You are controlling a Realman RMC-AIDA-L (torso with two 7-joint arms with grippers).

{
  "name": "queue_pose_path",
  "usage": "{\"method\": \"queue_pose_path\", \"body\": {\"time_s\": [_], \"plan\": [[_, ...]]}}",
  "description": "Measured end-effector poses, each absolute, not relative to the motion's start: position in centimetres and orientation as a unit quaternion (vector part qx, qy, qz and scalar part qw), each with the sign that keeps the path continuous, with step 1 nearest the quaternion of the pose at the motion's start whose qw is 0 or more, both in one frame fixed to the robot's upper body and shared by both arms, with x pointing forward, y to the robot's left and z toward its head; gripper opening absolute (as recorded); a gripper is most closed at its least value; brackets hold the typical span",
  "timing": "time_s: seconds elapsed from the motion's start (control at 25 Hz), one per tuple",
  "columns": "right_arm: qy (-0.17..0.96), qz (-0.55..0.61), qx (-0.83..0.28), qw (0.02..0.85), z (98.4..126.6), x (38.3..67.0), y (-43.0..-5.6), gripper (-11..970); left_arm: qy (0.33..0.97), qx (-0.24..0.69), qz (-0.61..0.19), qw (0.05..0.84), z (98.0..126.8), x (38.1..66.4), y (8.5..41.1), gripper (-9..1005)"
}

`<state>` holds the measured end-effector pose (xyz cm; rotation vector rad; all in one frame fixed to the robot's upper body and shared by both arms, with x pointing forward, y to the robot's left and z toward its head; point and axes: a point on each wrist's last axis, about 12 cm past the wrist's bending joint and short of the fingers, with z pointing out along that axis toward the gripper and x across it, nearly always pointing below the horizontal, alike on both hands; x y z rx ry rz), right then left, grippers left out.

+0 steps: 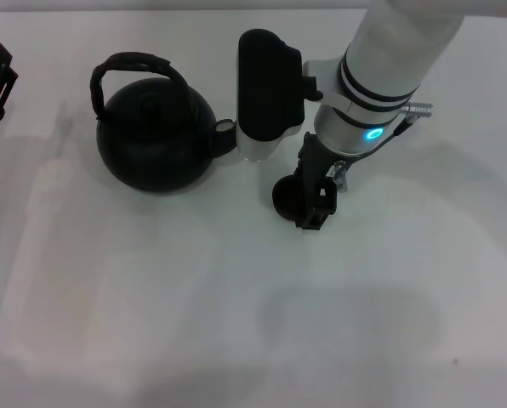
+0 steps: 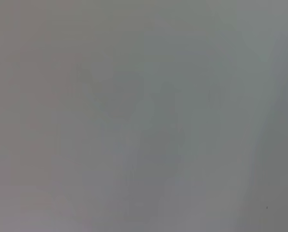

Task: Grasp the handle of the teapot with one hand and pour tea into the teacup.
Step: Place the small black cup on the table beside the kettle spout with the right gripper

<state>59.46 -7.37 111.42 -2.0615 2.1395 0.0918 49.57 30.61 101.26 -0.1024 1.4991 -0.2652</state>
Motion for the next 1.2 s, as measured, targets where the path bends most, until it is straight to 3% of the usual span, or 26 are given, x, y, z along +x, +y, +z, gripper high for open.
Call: {"method": "queue_pose_path", "body": {"time_s": [0.72, 1.2], "plan": [[0.718, 0.041, -0.688, 0.093, 111.7, 59.4, -7.1, 865, 0.679, -0.047, -0.119, 0.723, 101.2, 49.5, 30.7, 831], [0.776, 0.132, -0.600, 0.145, 112.3, 60.6, -9.4, 875, 0.677, -0.046, -0.115, 0.725, 101.4, 49.6, 31.0, 830]]}}
